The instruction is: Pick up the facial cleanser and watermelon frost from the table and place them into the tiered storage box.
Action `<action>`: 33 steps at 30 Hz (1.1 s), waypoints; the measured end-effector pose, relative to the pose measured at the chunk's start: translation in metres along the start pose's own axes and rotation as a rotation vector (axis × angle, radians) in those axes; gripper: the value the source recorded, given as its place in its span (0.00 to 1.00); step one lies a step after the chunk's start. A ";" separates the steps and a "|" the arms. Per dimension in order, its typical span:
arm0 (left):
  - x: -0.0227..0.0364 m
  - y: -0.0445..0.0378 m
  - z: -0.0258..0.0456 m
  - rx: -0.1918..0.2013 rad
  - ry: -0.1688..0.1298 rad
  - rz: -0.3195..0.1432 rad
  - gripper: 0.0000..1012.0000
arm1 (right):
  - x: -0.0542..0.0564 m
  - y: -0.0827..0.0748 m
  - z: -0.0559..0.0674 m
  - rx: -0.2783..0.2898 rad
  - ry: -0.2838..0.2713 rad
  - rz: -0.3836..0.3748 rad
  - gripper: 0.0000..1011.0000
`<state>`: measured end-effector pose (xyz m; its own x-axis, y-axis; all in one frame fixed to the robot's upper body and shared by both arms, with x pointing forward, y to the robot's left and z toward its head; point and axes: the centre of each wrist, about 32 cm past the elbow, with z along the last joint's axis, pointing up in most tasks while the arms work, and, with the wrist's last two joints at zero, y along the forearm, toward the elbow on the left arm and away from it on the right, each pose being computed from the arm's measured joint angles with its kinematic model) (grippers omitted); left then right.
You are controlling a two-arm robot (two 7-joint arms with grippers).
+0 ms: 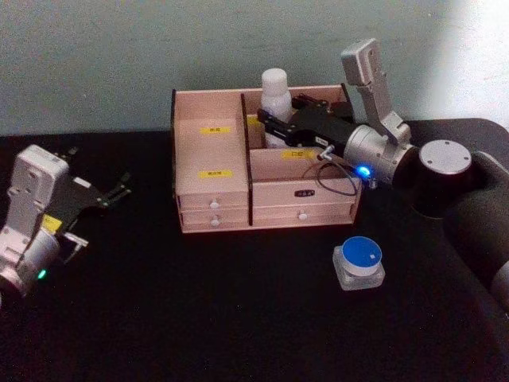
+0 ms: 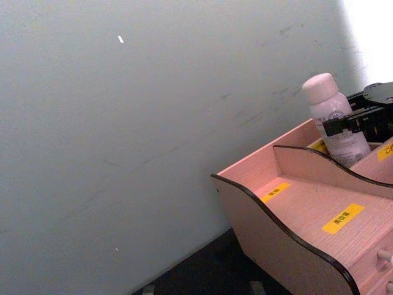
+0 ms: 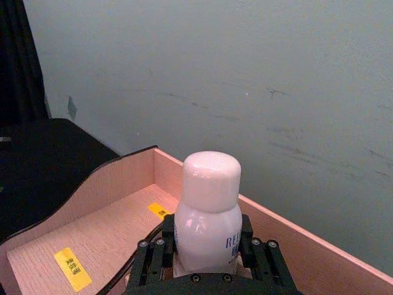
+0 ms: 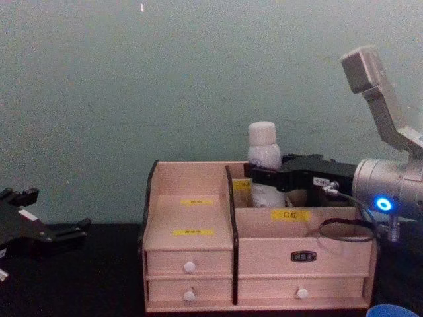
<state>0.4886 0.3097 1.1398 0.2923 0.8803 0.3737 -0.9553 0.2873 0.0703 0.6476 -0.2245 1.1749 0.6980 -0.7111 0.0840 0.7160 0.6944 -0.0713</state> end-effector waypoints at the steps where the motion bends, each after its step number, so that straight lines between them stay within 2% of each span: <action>1: 0.0000 0.0000 0.0000 0.000 0.000 0.000 0.99 | 0.000 0.000 0.000 0.000 0.000 0.000 0.59; 5: 0.0000 0.0000 0.0000 0.000 0.000 0.000 0.99 | 0.000 0.000 0.000 0.000 0.000 -0.003 0.63; 10: 0.0000 0.0000 0.0000 0.000 0.000 0.000 0.99 | 0.000 0.000 0.000 0.001 0.000 -0.003 0.79; 12: 0.0000 0.0000 0.0000 0.000 0.000 0.000 0.99 | 0.000 0.000 0.000 0.001 0.000 -0.003 0.83; 13: 0.0000 0.0000 0.0000 0.000 0.000 0.000 0.99 | 0.000 0.000 0.000 0.001 0.000 -0.003 0.88; 18: 0.0000 0.0000 0.0000 0.000 0.000 0.000 0.99 | 0.000 0.000 0.000 0.001 0.001 -0.002 0.99; 33: 0.0000 0.0000 0.0000 0.000 0.000 0.000 0.99 | -0.002 -0.003 0.002 0.009 -0.008 -0.008 0.99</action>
<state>0.4886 0.3097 1.1398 0.2923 0.8803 0.3737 -0.9553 0.2873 0.0703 0.6445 -0.2249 1.1771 0.6920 -0.7159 0.0929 0.7216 0.6896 -0.0618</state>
